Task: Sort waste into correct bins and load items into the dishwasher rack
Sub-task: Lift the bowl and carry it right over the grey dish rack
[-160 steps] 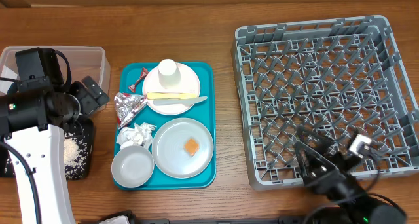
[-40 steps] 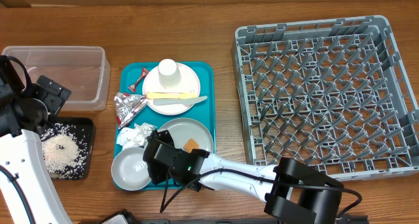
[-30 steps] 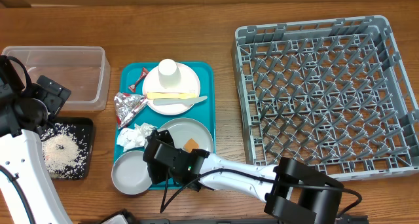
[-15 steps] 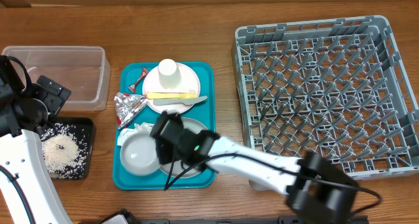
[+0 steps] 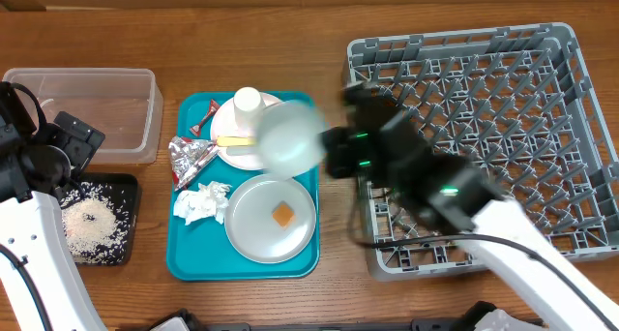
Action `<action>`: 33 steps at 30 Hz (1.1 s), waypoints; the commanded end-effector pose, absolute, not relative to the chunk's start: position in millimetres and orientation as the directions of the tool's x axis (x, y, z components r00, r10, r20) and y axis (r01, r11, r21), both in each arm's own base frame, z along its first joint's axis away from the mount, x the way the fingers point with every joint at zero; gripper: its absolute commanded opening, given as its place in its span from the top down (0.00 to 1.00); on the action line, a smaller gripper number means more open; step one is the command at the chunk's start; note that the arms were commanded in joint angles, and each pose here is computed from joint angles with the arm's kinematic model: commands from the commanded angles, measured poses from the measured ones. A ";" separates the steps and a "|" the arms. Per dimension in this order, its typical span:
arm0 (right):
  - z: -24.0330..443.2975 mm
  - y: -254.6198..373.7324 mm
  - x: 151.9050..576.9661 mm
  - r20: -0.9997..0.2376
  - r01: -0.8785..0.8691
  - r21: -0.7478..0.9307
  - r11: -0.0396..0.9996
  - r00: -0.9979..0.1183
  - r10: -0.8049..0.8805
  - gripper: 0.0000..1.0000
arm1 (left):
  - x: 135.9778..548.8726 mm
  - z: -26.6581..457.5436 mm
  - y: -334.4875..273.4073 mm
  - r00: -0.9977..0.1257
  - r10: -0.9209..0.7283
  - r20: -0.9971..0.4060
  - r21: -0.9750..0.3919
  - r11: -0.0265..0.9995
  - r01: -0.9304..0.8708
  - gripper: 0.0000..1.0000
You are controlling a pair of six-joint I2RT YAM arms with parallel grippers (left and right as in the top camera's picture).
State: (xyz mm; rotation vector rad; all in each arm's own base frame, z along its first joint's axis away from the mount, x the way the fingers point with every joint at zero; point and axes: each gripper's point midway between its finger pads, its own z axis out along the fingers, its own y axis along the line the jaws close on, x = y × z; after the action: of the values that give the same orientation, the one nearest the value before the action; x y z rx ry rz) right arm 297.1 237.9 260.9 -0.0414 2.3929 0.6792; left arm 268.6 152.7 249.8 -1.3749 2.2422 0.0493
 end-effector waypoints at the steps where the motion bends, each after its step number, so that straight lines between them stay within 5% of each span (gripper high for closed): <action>1: 279.0 141.1 328.5 -0.713 0.062 0.289 0.955 -0.652 0.258 0.96 | 271.5 260.0 152.6 -0.340 -0.827 -0.448 -0.253 0.482 -0.839 0.00; 9: 270.2 -4.9 355.4 -0.770 0.436 0.058 0.898 -0.554 0.318 0.96 | 271.5 260.0 152.6 -0.340 -0.827 -0.448 -0.253 0.482 -0.839 0.00; 19: 251.6 -126.0 372.6 -0.841 0.772 -0.162 0.614 -0.433 0.323 0.96 | 271.5 260.0 152.6 -0.340 -0.827 -0.448 -0.253 0.482 -0.839 0.00; 33: 201.9 -145.4 392.3 -0.777 0.742 -0.439 0.506 -0.596 0.201 0.94 | 271.5 260.0 152.6 -0.340 -0.827 -0.448 -0.253 0.482 -0.839 0.00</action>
State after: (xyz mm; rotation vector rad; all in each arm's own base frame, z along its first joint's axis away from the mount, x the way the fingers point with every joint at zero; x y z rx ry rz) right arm 390.5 -141.1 200.4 0.7894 2.0933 -0.9612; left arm 268.7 152.7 249.8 -1.3747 2.2420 0.0488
